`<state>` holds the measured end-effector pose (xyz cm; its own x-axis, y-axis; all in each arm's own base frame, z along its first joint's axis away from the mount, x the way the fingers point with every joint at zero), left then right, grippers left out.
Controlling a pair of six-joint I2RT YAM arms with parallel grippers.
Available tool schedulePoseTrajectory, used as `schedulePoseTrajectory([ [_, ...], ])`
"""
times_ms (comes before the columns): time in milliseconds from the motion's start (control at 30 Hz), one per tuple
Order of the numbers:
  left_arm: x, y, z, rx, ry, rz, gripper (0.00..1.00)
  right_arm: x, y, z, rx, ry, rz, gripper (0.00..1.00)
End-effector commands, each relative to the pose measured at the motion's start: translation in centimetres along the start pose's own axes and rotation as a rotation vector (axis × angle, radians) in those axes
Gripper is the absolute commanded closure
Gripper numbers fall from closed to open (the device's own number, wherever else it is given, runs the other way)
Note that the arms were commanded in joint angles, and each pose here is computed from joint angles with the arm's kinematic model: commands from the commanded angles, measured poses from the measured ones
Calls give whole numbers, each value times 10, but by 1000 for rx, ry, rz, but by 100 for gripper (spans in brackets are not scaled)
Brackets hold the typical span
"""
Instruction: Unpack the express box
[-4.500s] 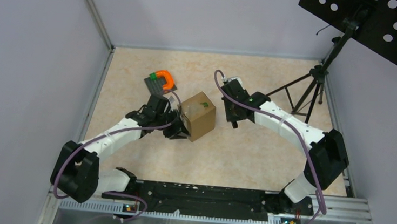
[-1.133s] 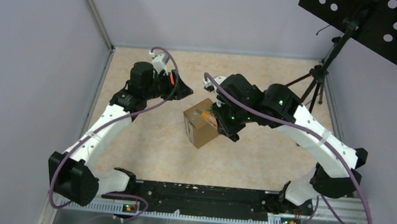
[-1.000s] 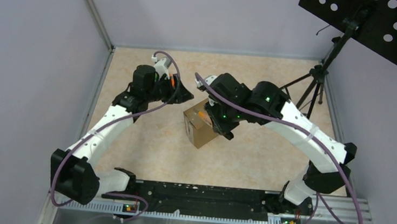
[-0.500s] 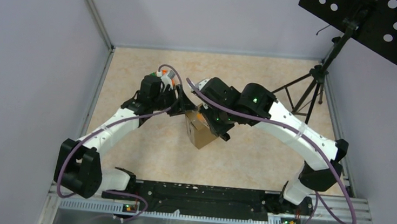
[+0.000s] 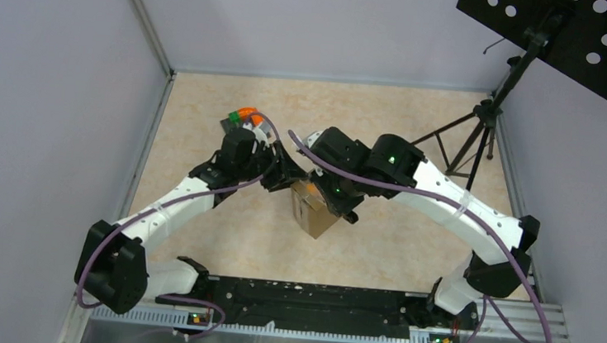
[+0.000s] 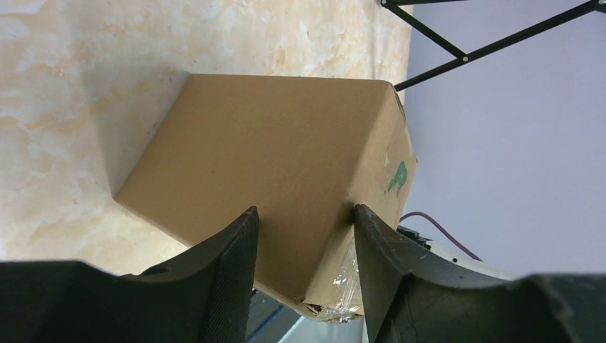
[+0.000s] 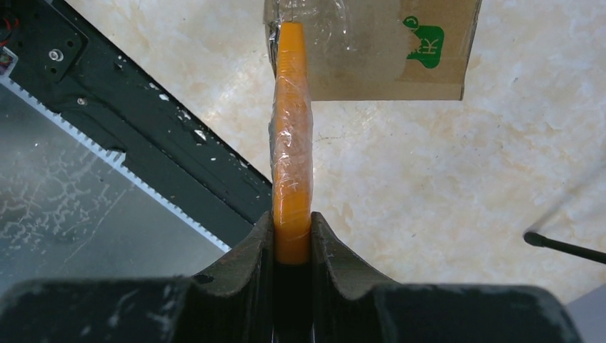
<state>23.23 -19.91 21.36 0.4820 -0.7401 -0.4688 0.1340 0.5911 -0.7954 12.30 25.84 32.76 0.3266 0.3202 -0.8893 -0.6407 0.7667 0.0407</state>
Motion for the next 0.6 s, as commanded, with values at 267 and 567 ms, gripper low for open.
schedulePoseTrajectory([
  [267, -6, -9, 1, 67, 1, 21, 43, -19, 10, -18, -90, -47, 32, 100],
  [567, -9, -30, 29, 270, -24, -14, 35, -9, 10, -12, -113, -54, -82, 100],
])
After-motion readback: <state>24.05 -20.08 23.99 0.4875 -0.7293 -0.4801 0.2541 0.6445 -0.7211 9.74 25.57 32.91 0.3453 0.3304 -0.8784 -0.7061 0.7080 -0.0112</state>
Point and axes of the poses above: each gripper's point midway between its finger pads, its own x axis out along the fingers, its own y axis along the line the jaws close on, z = x × y, the point moved 7 cm from there along -x, back along the fingers, and after that the axes turned 6 degrees about x, right-handed, at the moved point
